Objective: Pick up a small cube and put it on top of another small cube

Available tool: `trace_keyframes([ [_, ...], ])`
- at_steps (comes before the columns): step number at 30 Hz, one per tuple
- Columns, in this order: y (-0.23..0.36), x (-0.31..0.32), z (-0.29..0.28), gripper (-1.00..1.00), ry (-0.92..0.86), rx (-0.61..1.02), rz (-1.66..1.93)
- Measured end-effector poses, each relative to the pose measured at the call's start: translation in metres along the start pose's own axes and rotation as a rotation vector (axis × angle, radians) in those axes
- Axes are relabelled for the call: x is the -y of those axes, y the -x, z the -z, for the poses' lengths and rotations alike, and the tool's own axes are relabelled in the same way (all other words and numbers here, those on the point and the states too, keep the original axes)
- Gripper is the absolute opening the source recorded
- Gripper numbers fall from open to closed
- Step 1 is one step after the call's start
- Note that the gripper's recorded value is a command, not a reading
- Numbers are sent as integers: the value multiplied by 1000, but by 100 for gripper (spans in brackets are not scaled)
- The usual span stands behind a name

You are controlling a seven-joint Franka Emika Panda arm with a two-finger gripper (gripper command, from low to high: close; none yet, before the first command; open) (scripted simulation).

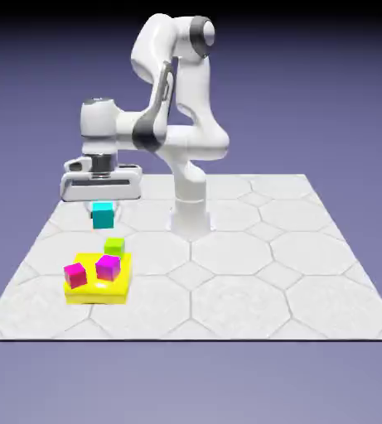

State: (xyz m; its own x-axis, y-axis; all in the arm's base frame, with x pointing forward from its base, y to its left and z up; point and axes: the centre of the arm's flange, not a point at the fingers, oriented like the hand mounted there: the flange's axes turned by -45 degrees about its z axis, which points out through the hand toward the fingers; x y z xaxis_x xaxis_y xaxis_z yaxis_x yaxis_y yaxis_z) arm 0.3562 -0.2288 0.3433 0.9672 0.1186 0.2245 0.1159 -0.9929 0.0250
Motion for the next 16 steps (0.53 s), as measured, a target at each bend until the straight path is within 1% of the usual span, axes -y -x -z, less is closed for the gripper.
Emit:
trace_keyframes([
  [3,13,1,-22,-100,-7,37,-91],
  [4,13,1,-22,-100,-7,37,-91],
  [8,11,2,-53,-100,-28,31,-88],
  [13,18,2,-88,-100,-12,36,-90],
  [14,18,3,-92,100,-8,37,-87],
  [16,18,3,-92,100,-8,37,-88],
])
